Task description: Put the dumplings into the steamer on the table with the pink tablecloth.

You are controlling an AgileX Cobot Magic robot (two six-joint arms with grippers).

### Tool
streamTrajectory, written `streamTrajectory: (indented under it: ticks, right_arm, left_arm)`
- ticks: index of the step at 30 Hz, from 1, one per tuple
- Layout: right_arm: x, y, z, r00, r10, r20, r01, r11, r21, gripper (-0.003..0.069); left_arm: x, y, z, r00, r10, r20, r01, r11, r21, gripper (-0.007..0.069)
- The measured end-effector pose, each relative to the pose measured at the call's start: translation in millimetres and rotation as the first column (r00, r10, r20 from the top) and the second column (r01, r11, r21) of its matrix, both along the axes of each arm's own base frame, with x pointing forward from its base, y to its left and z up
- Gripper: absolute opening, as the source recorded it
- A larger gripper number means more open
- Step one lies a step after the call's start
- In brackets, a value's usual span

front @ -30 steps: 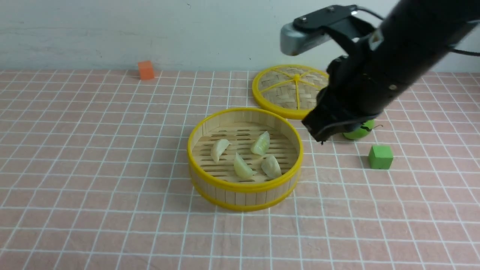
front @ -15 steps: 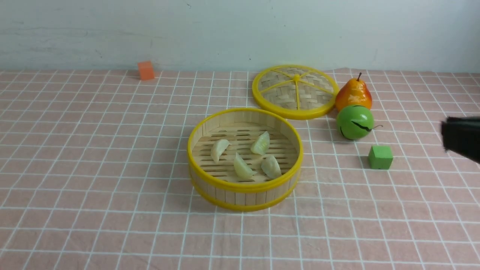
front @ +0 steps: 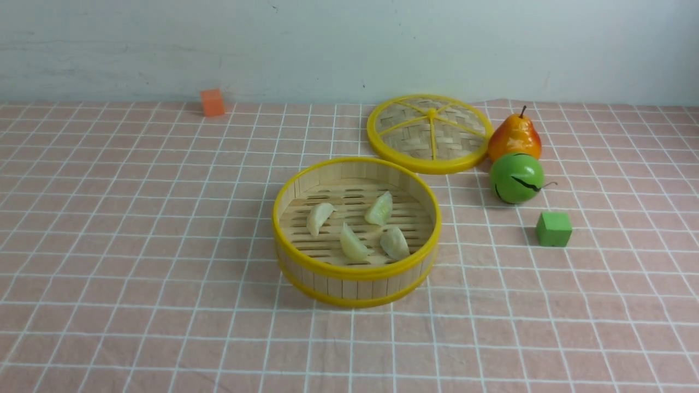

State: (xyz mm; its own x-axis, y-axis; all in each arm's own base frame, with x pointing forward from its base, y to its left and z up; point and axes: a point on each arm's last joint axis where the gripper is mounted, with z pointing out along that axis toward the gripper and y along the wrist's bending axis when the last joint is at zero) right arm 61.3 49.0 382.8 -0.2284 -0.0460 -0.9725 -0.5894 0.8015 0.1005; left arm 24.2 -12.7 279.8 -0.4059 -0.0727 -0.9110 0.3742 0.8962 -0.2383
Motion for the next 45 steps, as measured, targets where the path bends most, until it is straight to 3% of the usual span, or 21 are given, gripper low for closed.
streamTrajectory:
  ticks: [11,16,19,24,27,33,38,45]
  right_arm:
    - [2.0,2.9,-11.9,0.999,0.011,-0.051,-0.011,1.0,0.002,-0.0003]
    - [14.7,5.0,-53.8,0.998,-0.039,-0.051,0.039,0.999,-0.006,-0.0003]
    - [15.6,-1.6,-98.6,0.994,-0.107,-0.012,0.107,0.994,0.012,-0.0003]
    - [6.0,-19.7,-150.7,0.967,-0.256,-0.001,0.256,0.965,0.051,-0.0003]
    - [-0.8,-33.1,-179.7,0.92,-0.391,0.032,0.39,0.92,0.035,-0.0003]
    - [-5.4,-46.2,-196.5,0.821,-0.566,0.08,0.566,0.824,0.016,-0.0003]
    - [-7.2,-50.7,-205.3,0.776,-0.631,0.002,0.63,0.775,-0.045,-0.0003]
    - [-9.0,-50.9,-208.8,0.772,-0.634,-0.046,0.63,0.772,-0.084,-0.0003]
  left_arm:
    - [0.0,0.0,0.0,1.0,0.0,0.0,0.0,1.0,0.0,0.0048]
    - [0.0,0.0,-0.1,1.0,0.0,-0.001,0.0,1.0,0.0,0.0053]
    - [0.0,0.0,-0.1,1.0,0.0,-0.001,0.0,1.0,0.0,0.0054]
    - [0.0,0.0,-0.1,1.0,0.0,-0.001,0.0,1.0,0.0,0.0057]
    - [0.0,0.0,-0.1,1.0,0.0,-0.001,0.0,1.0,0.0,0.0059]
    - [0.0,0.0,-0.1,1.0,0.0,-0.001,0.0,1.0,0.0,0.0067]
    - [0.0,0.0,-0.1,1.0,0.0,-0.001,0.0,1.0,0.0,0.0071]
    - [0.0,0.0,-0.1,1.0,0.0,-0.001,0.0,1.0,0.0,0.0078]
